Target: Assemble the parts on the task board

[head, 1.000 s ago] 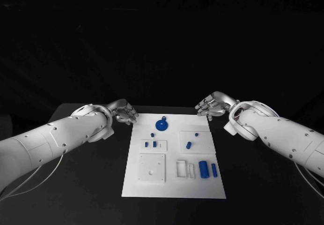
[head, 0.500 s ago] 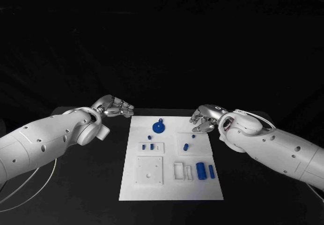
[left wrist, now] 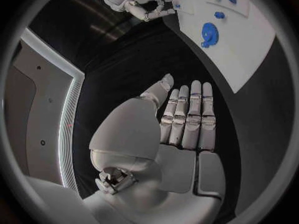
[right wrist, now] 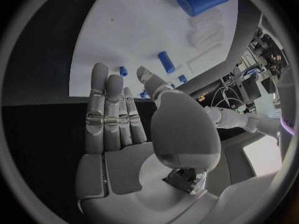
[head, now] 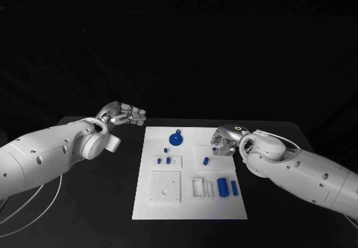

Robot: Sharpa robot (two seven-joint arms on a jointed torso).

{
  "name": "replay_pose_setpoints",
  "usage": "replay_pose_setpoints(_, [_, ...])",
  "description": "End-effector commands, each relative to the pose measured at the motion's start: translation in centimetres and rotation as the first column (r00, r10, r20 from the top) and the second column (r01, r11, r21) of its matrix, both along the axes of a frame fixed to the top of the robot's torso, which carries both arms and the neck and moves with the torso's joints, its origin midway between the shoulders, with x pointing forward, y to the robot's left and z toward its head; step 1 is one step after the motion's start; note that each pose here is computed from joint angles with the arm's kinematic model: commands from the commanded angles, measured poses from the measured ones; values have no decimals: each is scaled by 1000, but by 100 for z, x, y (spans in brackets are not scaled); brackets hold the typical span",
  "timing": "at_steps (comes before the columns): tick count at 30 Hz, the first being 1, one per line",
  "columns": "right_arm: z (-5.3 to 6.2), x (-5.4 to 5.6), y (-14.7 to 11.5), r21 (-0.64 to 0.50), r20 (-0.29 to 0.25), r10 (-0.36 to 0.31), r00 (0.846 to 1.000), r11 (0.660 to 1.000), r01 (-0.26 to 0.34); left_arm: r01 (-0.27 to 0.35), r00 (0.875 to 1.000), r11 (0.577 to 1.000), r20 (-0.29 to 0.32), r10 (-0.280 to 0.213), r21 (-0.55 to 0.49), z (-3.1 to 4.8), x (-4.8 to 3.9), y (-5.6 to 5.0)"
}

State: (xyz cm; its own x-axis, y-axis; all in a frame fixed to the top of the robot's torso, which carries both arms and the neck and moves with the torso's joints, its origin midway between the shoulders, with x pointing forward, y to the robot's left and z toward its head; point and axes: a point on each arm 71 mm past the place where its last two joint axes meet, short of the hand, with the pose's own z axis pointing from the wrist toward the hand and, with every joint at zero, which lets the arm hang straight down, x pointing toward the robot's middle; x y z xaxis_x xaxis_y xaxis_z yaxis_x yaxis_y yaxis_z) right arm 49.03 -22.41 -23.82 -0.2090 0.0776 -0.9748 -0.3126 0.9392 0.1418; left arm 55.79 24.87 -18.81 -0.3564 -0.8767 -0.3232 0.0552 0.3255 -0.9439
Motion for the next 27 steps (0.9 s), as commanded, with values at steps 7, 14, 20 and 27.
replay_pose_setpoints(7, [-95, -5, 24, -5, 55, -2, 999, 1000, 2, 3, 1000, 997, 24, -1, -76, 54, -34, -54])
replay_pose_setpoints(14, [-189, -13, 72, 10, 57, 2, 998, 1000, -2, 8, 1000, 997, 28, -6, -80, 59, -47, -66])
replay_pose_setpoints(20, [-230, -3, 72, 7, 52, -6, 999, 1000, 5, 5, 1000, 997, 26, -3, -78, 57, -45, -50])
replay_pose_setpoints(27, [-272, 4, 53, -9, 41, -13, 999, 1000, 13, 8, 1000, 997, 22, -7, -78, 54, -45, -50])
